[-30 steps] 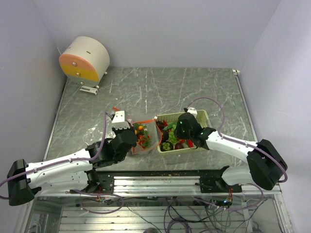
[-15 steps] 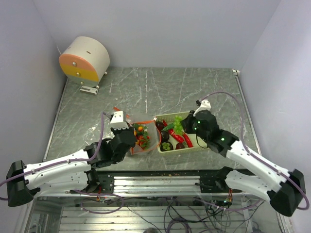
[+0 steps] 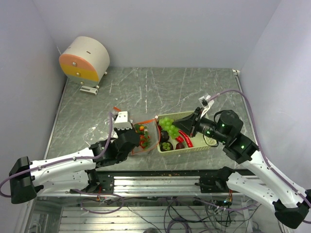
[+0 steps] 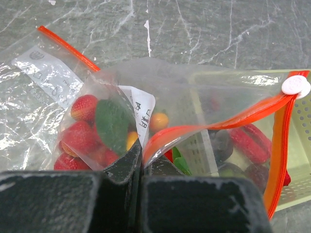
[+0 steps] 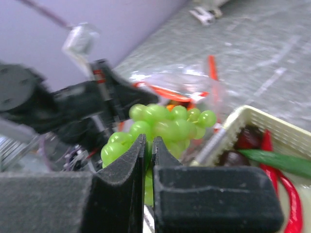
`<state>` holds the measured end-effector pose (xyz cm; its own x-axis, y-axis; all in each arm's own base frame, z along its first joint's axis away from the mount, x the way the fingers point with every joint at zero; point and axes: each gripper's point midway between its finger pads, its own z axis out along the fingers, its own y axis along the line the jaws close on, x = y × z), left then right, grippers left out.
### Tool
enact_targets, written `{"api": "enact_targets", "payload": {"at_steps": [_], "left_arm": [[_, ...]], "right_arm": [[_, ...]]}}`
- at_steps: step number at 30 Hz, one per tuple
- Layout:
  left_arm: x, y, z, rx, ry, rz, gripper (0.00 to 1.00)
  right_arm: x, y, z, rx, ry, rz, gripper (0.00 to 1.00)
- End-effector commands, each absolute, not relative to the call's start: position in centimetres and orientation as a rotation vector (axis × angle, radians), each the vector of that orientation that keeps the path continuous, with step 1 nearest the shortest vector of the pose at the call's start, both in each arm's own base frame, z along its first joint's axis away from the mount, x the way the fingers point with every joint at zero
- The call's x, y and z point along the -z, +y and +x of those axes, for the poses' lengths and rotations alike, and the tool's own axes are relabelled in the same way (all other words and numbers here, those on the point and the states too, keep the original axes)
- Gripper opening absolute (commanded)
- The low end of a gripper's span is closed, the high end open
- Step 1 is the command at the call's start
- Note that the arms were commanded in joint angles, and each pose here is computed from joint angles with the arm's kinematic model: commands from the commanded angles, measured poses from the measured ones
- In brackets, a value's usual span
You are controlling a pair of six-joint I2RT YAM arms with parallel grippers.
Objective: Place the food in the zip-top bag and seal the zipper
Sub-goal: Pick up the fake fruit from the bin, then place the fake fruit in the zipper food storage bag.
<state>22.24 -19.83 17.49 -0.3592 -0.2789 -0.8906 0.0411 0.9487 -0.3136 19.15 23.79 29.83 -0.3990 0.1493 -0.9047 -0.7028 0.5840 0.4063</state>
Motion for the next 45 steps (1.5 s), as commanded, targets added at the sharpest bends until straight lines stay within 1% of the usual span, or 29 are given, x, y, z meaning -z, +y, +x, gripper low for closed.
{"api": "enact_targets", "payload": {"at_steps": [1, 6, 13, 17, 20, 23, 28, 29, 31, 32, 33, 36, 37, 42, 45], "left_arm": [[-19.3, -21.2, 22.5, 0.398, 1.893, -0.185, 0.07], [-20.5, -21.7, 22.6, 0.43, 1.878, -0.18, 0.07], [-21.0, -22.2, 22.5, 0.462, 1.879, -0.169, 0.07], [-20.7, -22.5, 22.5, 0.469, 1.883, -0.166, 0.07], [-21.0, -22.8, 22.6, 0.477, 1.877, -0.162, 0.07], [-21.4, -23.2, 22.7, 0.483, 1.872, -0.153, 0.07], [-21.5, -23.8, 22.8, 0.492, 1.873, -0.141, 0.07], [-21.4, -23.9, 22.8, 0.492, 1.876, -0.14, 0.07], [-21.3, -23.9, 22.8, 0.495, 1.88, -0.139, 0.07], [-21.3, -23.9, 22.7, 0.496, 1.881, -0.139, 0.07], [-21.2, -23.8, 22.7, 0.496, 1.881, -0.141, 0.07], [-20.9, -23.3, 22.7, 0.487, 1.881, -0.153, 0.07], [-20.9, -23.2, 22.7, 0.484, 1.881, -0.154, 0.07], [-20.6, -23.4, 22.6, 0.486, 1.886, -0.151, 0.07], [-20.5, -23.4, 22.6, 0.486, 1.888, -0.154, 0.07]], "right_arm": [[-34.3, 26.0, 13.6, -1.273, 1.502, -0.745, 0.0], [-33.8, 26.6, 13.3, -1.319, 1.499, -0.769, 0.0], [-31.2, 28.7, 16.4, -1.342, 1.561, -0.659, 0.0], [-30.2, 30.0, 17.5, -1.375, 1.574, -0.648, 0.0], [-28.3, 31.1, 18.1, -1.381, 1.627, -0.639, 0.0], [-25.6, 32.3, 19.5, -1.288, 1.719, -0.6, 0.0], [-22.1, 33.7, 21.9, -0.996, 1.861, -0.491, 0.0], [-21.5, 33.9, 22.2, -0.939, 1.89, -0.487, 0.02], [-20.7, 34.2, 22.8, -0.846, 1.931, -0.491, 0.21], [-20.5, 34.2, 22.8, -0.815, 1.94, -0.492, 0.26], [-20.5, 34.2, 22.8, -0.796, 1.942, -0.488, 0.34], [-22.0, 33.4, 22.3, -0.785, 1.908, -0.454, 0.63], [-22.4, 32.9, 22.3, -0.778, 1.902, -0.438, 0.67], [-24.7, 31.0, 21.6, -0.795, 1.88, -0.354, 0.68], [-25.1, 30.0, 21.7, -0.785, 1.901, -0.254, 0.66]]}}
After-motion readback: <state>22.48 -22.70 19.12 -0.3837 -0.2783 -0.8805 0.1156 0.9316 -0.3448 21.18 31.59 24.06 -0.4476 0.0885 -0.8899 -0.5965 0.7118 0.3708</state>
